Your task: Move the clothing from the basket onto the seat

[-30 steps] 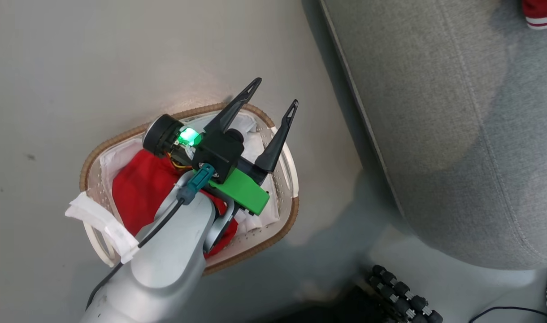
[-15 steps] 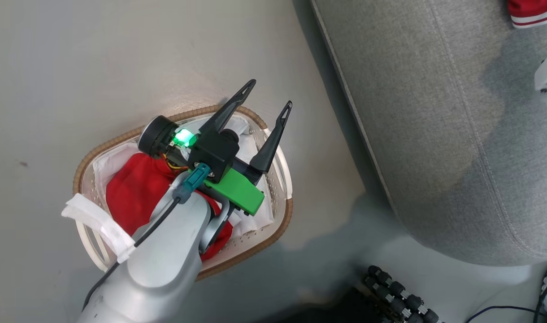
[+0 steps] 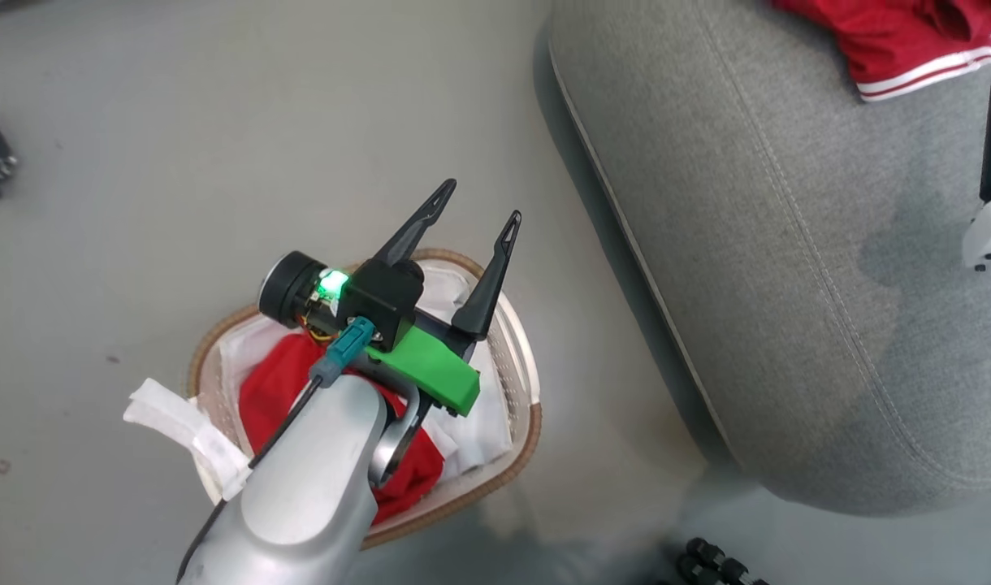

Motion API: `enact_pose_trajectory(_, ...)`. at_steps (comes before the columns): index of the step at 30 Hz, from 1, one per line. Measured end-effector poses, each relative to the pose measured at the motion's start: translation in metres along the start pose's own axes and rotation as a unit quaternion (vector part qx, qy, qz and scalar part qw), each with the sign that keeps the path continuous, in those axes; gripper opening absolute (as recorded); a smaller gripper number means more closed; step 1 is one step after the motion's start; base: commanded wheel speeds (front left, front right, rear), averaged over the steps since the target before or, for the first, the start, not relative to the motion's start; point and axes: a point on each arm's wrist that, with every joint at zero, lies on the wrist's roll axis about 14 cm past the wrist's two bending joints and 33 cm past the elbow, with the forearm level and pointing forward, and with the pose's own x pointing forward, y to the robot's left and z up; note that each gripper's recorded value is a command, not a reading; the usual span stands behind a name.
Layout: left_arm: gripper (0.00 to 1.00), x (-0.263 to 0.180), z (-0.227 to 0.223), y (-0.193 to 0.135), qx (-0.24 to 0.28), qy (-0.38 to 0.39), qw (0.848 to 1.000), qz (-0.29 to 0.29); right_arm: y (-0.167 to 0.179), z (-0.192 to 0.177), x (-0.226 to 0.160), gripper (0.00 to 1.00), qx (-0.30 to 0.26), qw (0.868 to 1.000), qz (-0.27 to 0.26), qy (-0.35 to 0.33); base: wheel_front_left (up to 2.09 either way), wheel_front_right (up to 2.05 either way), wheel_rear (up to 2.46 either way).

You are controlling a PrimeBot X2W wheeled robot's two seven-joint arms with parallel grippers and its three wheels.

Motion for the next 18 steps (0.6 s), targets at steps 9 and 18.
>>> enact_pose_trajectory(9, 1.0, -0.039, 0.041, 0.012, -0.006, -0.029, 0.997, 0.077, 0.015, 0.061, -0.01, 1.0, 0.008, 0.996, 0.037, -0.079, 0.0, 0.0, 0.0)
enact_pose_trajectory(18, 1.0, -0.096, 0.083, 0.033, -0.006, -0.077, 0.982, 0.173, 0.096, 0.122, -0.034, 1.0, 0.083, 0.977, 0.124, -0.153, 0.0, 0.0, 0.0)
